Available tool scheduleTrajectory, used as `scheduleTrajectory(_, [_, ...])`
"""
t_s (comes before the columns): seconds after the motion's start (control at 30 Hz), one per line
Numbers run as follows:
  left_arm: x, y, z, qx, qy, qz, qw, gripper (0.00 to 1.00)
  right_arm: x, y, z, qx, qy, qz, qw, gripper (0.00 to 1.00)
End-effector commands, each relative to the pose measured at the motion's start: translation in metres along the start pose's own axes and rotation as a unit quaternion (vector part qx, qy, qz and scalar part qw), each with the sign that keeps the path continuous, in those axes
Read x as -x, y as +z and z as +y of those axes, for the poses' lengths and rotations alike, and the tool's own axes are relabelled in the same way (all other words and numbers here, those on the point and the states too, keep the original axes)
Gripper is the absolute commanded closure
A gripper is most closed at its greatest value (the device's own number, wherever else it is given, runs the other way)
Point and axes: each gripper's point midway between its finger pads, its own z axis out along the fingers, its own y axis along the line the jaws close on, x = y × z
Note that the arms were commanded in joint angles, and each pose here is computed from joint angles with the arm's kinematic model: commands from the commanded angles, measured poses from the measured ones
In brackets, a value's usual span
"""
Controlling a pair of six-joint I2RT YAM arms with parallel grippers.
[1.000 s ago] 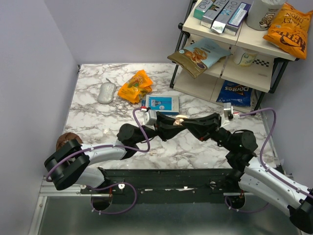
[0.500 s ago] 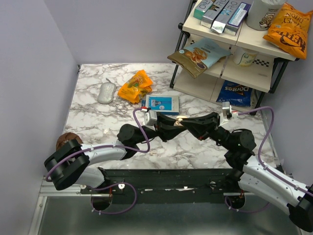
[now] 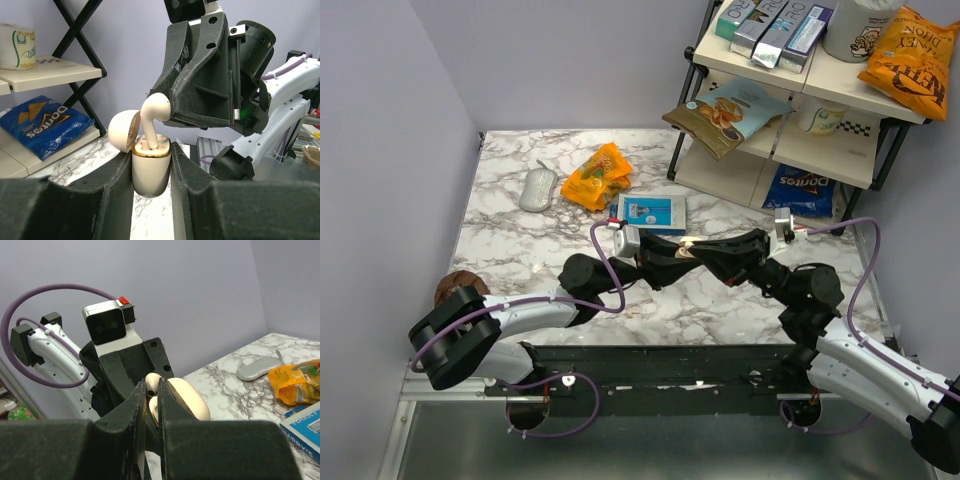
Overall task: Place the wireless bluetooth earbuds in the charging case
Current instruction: Place the earbud in the charging case.
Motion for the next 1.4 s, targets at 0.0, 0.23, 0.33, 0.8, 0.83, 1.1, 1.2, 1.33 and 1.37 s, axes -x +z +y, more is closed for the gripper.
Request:
scheduleTrajectory(0.0, [0.105, 0.0, -0.044, -0.08, 0.095, -0.191, 0.974, 1.0, -0.003, -0.001, 0.002, 0.009, -0.012, 0.01, 1.0, 0.99])
scheduleTrajectory(0.23, [0.105, 0.001, -0.044, -0.081, 0.095, -0.191, 0.974, 1.0, -0.006, 0.001, 0.003, 0.012, -0.013, 0.025, 1.0, 0.96])
scheduleTrajectory(0.33, [0.105, 0.001, -0.044, -0.08, 0.096, -0.191, 0.974, 1.0, -0.008, 0.001, 0.002, 0.011, -0.011, 0.029, 0.999, 0.92])
scheduleTrajectory(0.8, [0.106, 0.0, -0.042, -0.074, 0.096, -0.194, 0.974, 1.0, -0.01, 0.001, -0.001, 0.0, -0.008, 0.036, 0.999, 0.82])
scheduleTrajectory(0.83, [0.107, 0.001, -0.042, -0.074, 0.096, -0.194, 0.974, 1.0, -0.01, 0.001, -0.002, -0.001, -0.009, 0.036, 0.999, 0.82])
scheduleTrajectory(1.1, [0.111, 0.003, -0.041, -0.073, 0.099, -0.199, 0.972, 1.0, -0.008, -0.001, -0.005, -0.01, -0.01, 0.03, 0.999, 0.85])
scheduleTrajectory(1.2, [0.11, 0.004, -0.041, -0.074, 0.098, -0.198, 0.972, 1.0, -0.005, -0.002, -0.005, -0.014, -0.013, 0.019, 1.0, 0.9])
scheduleTrajectory(1.33, [0.107, 0.004, -0.041, -0.076, 0.092, -0.194, 0.974, 1.0, -0.003, -0.003, -0.007, -0.02, -0.011, 0.009, 1.0, 0.99])
scheduleTrajectory(1.37, [0.106, 0.004, -0.041, -0.076, 0.091, -0.193, 0.974, 1.0, -0.003, -0.003, -0.008, -0.023, -0.009, 0.007, 1.0, 0.99])
